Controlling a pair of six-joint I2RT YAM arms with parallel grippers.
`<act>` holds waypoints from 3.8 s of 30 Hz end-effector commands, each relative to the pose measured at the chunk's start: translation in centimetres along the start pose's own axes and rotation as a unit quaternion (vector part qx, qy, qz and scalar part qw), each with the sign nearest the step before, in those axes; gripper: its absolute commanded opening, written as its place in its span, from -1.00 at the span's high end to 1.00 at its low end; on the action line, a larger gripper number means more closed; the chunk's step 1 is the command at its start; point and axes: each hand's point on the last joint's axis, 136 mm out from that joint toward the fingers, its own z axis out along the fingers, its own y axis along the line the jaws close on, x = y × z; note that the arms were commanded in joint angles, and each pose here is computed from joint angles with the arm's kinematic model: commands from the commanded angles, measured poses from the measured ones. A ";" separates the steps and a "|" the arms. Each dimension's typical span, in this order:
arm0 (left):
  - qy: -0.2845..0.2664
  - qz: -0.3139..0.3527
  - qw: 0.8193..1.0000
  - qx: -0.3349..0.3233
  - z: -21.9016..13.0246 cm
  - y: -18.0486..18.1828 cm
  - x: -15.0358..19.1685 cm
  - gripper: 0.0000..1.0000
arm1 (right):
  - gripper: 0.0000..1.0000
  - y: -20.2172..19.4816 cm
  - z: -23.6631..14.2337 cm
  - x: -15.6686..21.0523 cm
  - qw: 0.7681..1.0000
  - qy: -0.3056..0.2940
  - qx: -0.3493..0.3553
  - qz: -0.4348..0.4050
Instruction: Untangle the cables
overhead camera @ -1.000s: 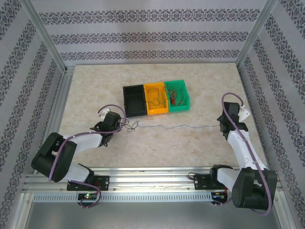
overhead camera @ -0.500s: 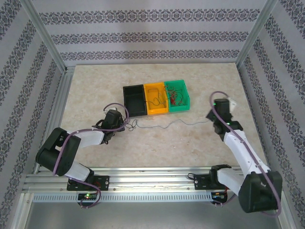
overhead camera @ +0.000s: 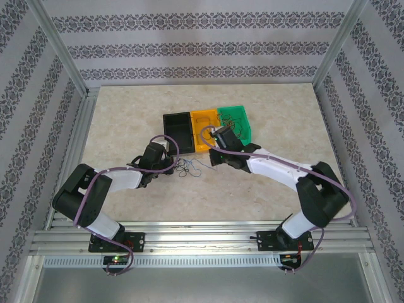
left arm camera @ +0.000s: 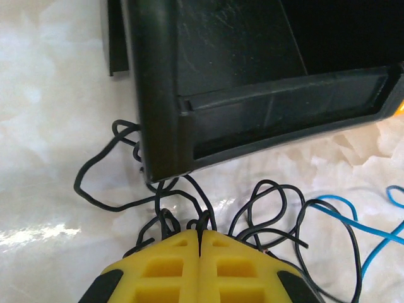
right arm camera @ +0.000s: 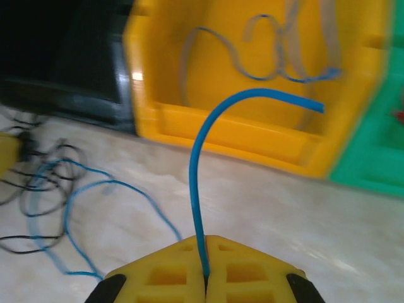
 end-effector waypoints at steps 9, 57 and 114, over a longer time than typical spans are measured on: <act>0.000 0.024 1.000 0.019 0.2 -1.2 -0.2 1.00 | 0.13 7.8 3.7 2.2 0.981 0.094 -0.166 -0.014; -0.010 -0.059 0.972 -0.225 -1.5 7.8 1.6 1.00 | 1.00 -22.2 -11.2 2.2 0.885 -0.131 0.285 0.343; -0.042 0.001 0.998 -0.039 -1.7 1.2 -0.3 1.00 | 0.05 8.5 5.0 2.7 0.980 0.137 -0.142 -0.004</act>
